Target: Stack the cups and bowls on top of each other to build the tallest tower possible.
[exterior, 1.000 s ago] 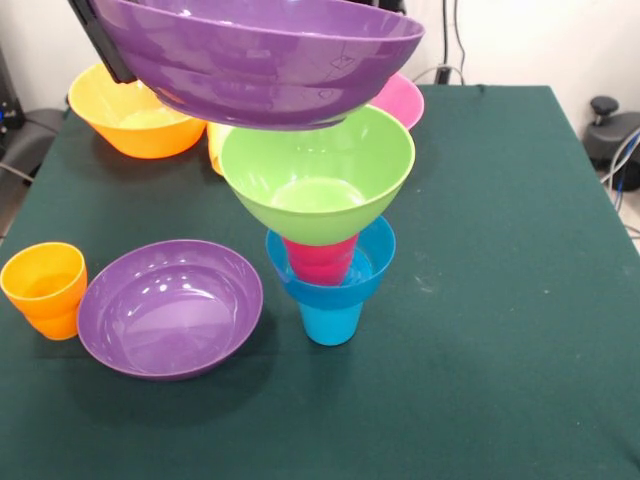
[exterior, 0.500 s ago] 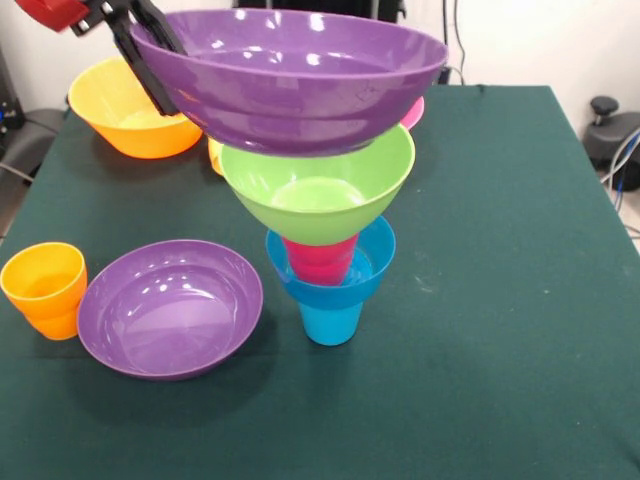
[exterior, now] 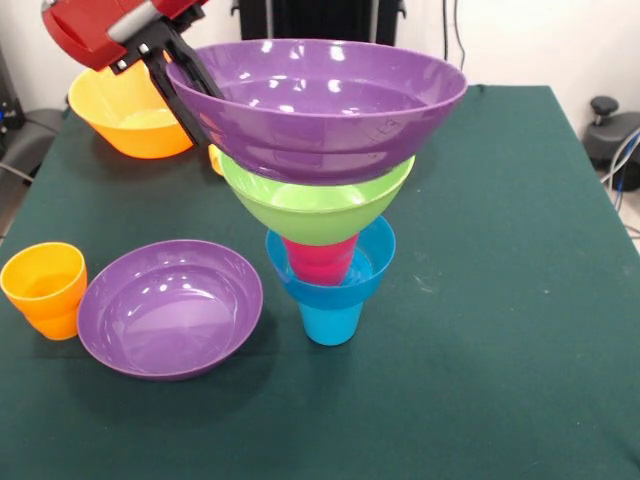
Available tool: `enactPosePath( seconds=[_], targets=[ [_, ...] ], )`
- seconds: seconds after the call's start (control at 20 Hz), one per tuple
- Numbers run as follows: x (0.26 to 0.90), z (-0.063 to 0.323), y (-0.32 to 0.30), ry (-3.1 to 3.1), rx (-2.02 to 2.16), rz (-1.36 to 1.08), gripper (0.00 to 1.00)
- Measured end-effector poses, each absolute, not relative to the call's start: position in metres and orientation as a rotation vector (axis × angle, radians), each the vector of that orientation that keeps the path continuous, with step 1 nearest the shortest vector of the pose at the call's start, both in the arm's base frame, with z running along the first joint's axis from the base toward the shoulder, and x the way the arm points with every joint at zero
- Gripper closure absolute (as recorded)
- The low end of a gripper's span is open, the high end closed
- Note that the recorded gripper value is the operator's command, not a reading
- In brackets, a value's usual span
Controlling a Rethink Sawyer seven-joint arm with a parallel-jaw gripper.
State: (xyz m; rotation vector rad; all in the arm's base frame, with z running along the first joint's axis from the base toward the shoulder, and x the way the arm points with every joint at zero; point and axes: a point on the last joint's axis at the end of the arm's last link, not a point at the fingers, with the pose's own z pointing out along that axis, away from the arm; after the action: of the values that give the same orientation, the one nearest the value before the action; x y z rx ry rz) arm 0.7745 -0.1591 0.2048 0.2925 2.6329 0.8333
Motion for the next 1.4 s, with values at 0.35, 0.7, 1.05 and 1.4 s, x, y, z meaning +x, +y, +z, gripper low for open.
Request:
enactPosePath(
  seconds=[0.35, 0.7, 1.05, 1.4],
  targets=[
    [0.767, 0.187, -0.153, 2.645, 0.306, 0.877, 1.0],
    [0.761, 0.176, -0.147, 2.658, 0.309, 0.908, 1.0],
    [0.76, 0.174, -0.148, 2.66, 0.317, 0.912, 1.0],
    [0.759, 0.171, -0.151, 2.665, 0.33, 0.91, 1.0]
  ],
)
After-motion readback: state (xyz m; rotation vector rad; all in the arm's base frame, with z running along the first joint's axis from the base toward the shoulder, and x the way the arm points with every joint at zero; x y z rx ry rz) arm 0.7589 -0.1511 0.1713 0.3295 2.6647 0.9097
